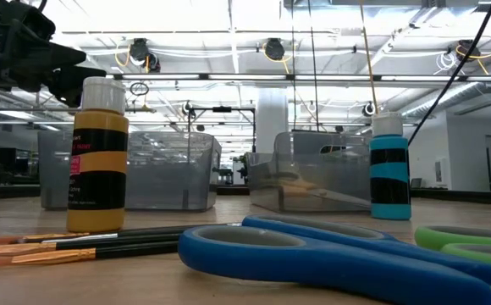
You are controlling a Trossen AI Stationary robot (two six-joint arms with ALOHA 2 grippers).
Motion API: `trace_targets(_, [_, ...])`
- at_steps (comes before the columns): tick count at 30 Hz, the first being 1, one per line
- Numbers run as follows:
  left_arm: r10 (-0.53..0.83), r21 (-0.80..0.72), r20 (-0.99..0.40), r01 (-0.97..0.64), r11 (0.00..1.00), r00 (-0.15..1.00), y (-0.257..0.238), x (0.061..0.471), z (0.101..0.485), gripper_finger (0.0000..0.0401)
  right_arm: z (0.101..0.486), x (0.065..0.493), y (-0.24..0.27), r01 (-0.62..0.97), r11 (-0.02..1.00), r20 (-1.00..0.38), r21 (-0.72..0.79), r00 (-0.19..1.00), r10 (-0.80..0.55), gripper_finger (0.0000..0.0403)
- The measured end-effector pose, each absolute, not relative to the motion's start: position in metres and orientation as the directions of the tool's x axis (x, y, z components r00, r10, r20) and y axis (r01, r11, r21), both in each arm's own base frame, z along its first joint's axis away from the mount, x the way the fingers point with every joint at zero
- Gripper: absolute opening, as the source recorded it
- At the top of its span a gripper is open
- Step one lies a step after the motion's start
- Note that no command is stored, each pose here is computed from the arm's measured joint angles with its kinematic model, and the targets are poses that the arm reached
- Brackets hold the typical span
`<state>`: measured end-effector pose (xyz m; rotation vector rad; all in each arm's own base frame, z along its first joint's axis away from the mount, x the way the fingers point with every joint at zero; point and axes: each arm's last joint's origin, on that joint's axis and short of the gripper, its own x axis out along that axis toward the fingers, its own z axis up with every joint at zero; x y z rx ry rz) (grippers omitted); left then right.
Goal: Pick & Place Paint Supplies
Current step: Put the green scissors into the right black bin
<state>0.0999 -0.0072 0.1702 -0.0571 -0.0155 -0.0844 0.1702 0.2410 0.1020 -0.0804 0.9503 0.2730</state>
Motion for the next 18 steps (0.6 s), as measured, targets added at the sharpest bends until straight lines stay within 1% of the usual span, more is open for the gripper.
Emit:
trace_targets(5, [-0.084, -0.056, 0.018, 0.085, 0.995, 0.996, -0.007, 0.100, 0.170, 0.0237, 0.094, 0.167, 0.232, -0.248, 0.969, -0.871, -0.009, 0.478, 0.114, 0.0142])
trace_targets(8, [-0.083, -0.056, 0.018, 0.084, 0.995, 0.996, -0.007, 0.100, 0.170, 0.0237, 0.091, 0.163, 0.226, -0.220, 0.975, -0.901, -0.041, 0.430, 0.060, 0.0103])
trace_targets(11, [-0.083, -0.057, 0.018, 0.084, 0.995, 0.996, -0.007, 0.100, 0.170, 0.0237, 0.089, 0.161, 0.222, -0.202, 0.979, -0.925, -0.040, 0.379, 0.040, 0.0057])
trace_targets(13, [-0.084, -0.056, 0.018, 0.085, 0.995, 0.996, -0.007, 0.100, 0.170, 0.0237, 0.089, 0.160, 0.221, -0.198, 0.979, -0.930, -0.041, 0.366, 0.035, 0.0030])
trace_targets(18, [-0.083, -0.056, 0.018, 0.084, 0.995, 0.996, -0.007, 0.100, 0.170, 0.0237, 0.089, 0.160, 0.221, -0.196, 0.980, -0.929, -0.042, 0.368, 0.033, 0.0026])
